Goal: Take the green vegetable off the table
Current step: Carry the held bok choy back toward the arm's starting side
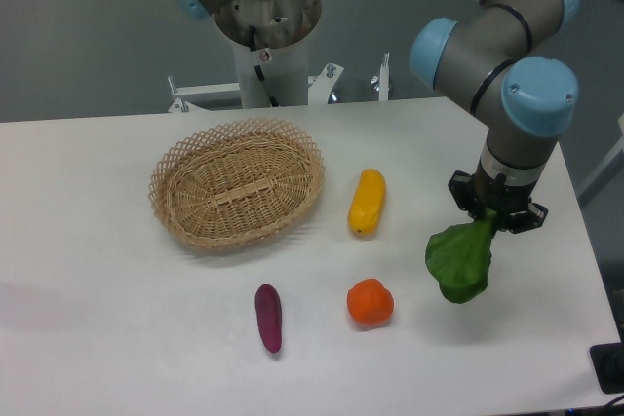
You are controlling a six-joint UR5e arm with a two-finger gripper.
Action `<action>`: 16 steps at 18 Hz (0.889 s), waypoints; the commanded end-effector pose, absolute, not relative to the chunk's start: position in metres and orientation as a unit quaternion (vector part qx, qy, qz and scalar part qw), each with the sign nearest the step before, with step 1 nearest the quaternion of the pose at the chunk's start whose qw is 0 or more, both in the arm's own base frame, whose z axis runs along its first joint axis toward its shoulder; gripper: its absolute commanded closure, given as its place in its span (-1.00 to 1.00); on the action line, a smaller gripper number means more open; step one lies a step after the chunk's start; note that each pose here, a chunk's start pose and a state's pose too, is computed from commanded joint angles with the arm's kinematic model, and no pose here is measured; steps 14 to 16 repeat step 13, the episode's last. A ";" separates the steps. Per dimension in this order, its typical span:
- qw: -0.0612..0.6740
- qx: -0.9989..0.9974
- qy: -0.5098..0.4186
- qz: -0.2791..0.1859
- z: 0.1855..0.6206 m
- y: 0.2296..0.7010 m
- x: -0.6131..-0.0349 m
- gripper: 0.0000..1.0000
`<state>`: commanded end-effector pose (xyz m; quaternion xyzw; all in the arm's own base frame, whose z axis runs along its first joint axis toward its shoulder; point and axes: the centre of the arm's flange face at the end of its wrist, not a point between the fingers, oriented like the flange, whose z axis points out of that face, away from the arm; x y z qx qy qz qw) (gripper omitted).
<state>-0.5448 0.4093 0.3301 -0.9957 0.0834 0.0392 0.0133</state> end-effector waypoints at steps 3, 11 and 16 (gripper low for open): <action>0.014 -0.996 0.083 0.040 0.331 0.409 -0.545 0.66; 0.013 -0.996 0.083 0.040 0.330 0.409 -0.544 0.66; 0.013 -0.996 0.083 0.040 0.331 0.410 -0.544 0.66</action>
